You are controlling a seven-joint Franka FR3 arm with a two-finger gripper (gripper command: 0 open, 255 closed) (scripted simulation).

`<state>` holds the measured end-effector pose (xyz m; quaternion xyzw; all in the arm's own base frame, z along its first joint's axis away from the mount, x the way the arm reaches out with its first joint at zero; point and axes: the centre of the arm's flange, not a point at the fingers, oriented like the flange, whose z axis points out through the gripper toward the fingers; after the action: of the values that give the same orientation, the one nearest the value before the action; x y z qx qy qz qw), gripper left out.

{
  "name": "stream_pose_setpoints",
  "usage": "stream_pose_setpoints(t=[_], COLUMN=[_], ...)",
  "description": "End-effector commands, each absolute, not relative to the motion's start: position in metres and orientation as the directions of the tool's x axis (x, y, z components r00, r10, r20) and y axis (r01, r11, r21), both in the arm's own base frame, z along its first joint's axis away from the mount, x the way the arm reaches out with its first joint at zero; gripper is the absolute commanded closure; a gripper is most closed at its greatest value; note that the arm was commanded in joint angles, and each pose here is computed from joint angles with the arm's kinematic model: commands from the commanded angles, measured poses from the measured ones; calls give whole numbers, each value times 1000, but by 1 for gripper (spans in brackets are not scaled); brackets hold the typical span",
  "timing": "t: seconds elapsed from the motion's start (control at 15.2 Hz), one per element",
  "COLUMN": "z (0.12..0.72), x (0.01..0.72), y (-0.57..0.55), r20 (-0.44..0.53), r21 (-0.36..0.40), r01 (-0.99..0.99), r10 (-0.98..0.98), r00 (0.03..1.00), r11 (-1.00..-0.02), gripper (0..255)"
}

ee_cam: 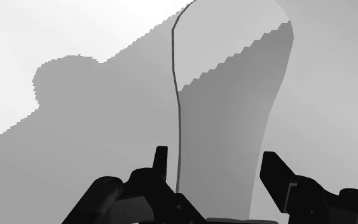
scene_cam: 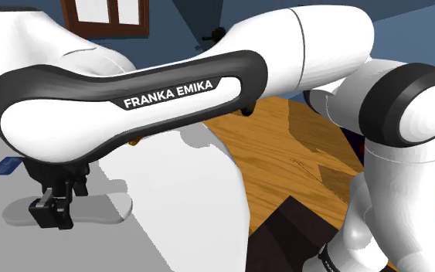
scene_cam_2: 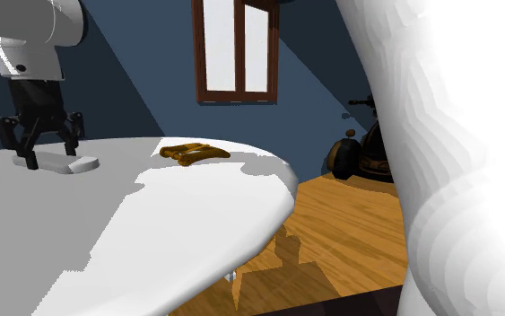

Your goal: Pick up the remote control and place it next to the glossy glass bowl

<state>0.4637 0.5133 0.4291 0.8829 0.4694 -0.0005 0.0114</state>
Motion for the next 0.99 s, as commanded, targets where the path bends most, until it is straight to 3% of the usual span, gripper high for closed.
stream_pose_setpoints(t=[0.0, 0.92], z=[419, 343], x=[463, 463], y=[514, 514], r20=[-11, -11], r21=[20, 20], r01=[829, 829], r10=[829, 829], r00=[559, 559], r11=[-559, -559], gripper=[255, 255])
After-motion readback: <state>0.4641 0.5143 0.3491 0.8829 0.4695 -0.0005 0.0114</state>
